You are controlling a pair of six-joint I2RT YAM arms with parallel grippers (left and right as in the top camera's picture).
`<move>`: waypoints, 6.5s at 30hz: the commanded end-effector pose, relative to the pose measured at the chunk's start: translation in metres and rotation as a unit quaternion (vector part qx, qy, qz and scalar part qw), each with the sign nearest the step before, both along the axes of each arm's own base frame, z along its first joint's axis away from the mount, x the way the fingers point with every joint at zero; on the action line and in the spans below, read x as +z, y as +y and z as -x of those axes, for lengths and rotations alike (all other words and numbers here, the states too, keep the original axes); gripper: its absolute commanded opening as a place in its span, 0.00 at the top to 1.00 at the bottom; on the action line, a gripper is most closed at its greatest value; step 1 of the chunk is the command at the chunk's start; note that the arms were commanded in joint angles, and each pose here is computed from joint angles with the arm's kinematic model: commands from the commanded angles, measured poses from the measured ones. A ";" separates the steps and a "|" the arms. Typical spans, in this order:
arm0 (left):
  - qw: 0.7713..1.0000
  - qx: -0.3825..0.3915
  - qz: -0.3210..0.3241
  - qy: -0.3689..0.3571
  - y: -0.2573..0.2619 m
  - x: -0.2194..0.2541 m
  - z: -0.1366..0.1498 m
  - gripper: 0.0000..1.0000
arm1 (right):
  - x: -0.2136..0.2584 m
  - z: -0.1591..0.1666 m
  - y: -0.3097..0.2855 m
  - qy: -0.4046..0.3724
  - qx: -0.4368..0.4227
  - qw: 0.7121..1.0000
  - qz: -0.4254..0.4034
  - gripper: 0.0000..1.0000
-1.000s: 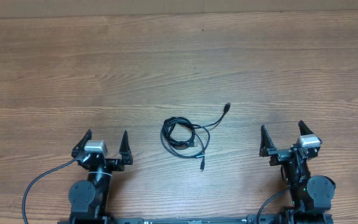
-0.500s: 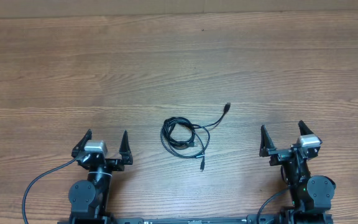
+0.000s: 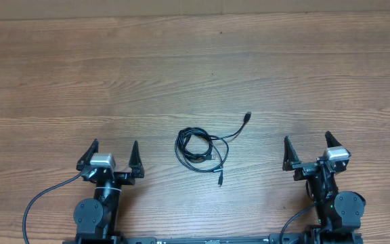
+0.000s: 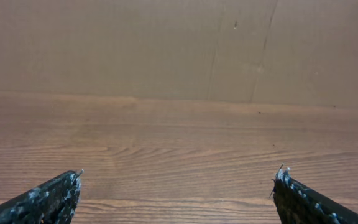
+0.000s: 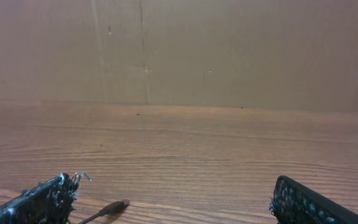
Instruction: Untangle cables
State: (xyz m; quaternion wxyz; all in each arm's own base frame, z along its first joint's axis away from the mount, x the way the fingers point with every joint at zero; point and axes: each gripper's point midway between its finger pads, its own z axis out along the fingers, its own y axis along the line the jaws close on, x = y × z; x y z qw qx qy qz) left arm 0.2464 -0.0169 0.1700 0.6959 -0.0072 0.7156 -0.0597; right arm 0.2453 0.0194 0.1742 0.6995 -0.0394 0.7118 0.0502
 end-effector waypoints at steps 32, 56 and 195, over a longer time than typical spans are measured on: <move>0.968 -0.050 -0.125 -0.213 -0.023 0.221 0.032 0.01 | -0.002 0.000 -0.001 -0.003 -0.003 1.000 0.002 0.00; 0.822 -0.304 0.113 0.468 -0.103 0.180 0.068 0.01 | -0.002 0.000 -0.001 -0.003 -0.003 1.000 0.002 0.00; 0.805 -0.345 -0.272 0.399 -0.182 -0.083 -0.075 0.10 | -0.002 0.000 -0.001 -0.003 -0.003 1.000 0.002 0.00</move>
